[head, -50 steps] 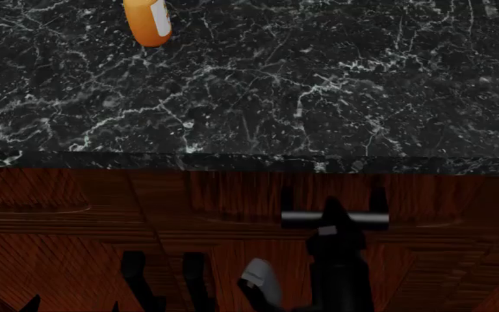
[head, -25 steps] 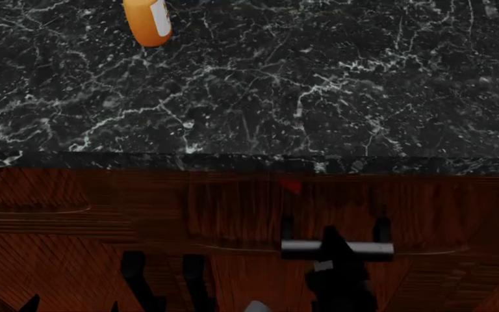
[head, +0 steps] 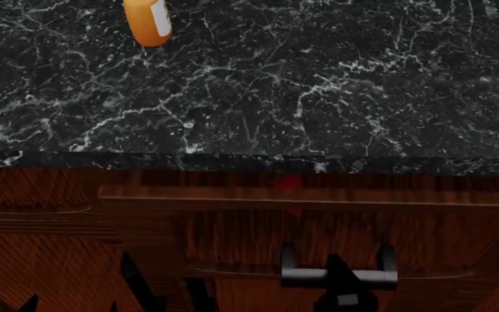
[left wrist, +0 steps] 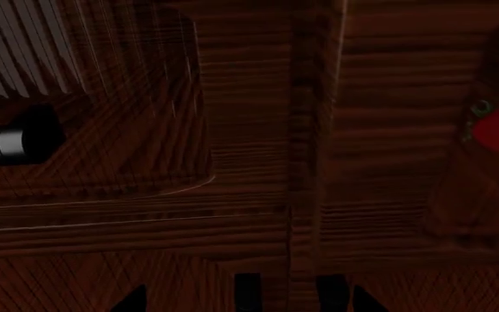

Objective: Open the right drawer.

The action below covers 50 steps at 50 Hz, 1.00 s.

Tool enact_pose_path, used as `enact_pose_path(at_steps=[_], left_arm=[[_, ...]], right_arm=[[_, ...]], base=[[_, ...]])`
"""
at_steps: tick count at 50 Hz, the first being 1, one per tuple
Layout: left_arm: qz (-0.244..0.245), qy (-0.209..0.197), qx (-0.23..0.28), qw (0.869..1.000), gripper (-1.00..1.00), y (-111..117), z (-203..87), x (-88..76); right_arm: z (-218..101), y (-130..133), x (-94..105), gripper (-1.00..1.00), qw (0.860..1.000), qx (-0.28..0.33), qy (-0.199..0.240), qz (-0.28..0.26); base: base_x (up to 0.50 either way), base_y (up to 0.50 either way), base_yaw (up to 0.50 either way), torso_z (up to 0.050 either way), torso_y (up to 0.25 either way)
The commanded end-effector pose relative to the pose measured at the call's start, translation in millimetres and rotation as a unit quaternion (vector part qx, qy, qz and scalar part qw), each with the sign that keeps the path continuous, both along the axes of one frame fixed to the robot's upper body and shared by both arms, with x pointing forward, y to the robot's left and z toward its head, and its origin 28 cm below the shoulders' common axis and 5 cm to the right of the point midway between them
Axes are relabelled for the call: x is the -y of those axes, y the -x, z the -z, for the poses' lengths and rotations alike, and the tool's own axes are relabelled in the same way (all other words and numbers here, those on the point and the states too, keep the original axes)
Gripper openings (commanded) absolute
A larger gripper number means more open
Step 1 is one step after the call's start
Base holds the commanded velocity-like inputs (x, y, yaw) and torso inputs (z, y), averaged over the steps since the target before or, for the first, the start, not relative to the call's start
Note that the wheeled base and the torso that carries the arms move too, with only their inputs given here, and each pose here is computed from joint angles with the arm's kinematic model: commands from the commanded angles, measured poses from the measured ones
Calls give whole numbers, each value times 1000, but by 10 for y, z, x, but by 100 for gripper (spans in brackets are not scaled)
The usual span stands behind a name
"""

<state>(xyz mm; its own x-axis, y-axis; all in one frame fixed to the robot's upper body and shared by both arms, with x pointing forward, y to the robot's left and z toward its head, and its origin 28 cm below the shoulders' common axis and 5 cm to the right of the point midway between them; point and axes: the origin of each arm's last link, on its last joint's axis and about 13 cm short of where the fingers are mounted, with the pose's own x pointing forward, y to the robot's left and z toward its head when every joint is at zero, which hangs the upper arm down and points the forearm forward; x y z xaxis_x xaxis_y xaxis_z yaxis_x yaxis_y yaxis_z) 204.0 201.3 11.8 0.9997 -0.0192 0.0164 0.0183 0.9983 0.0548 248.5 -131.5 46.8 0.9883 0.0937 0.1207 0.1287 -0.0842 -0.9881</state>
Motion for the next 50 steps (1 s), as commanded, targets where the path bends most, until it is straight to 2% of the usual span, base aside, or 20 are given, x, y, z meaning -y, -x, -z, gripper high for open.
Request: enact_pose_path(at_steps=[1,40,50], left_arm=[[4,8,2,1000,100,-18,-4,0],[4,6,2,1000,100,-14,-5,4],[4,7,1,1000,100,-17,-1,1]], right_arm=[[-163,168,-345,-100,995,75,13,-67],[-174,197,-348,-100,995,76,13,-69],[-168,197,-355,-100,995,74,13,-71]], base=[[0,5,5,0,0],[-1,4,5,1,2],[-170,0,0,1,2]])
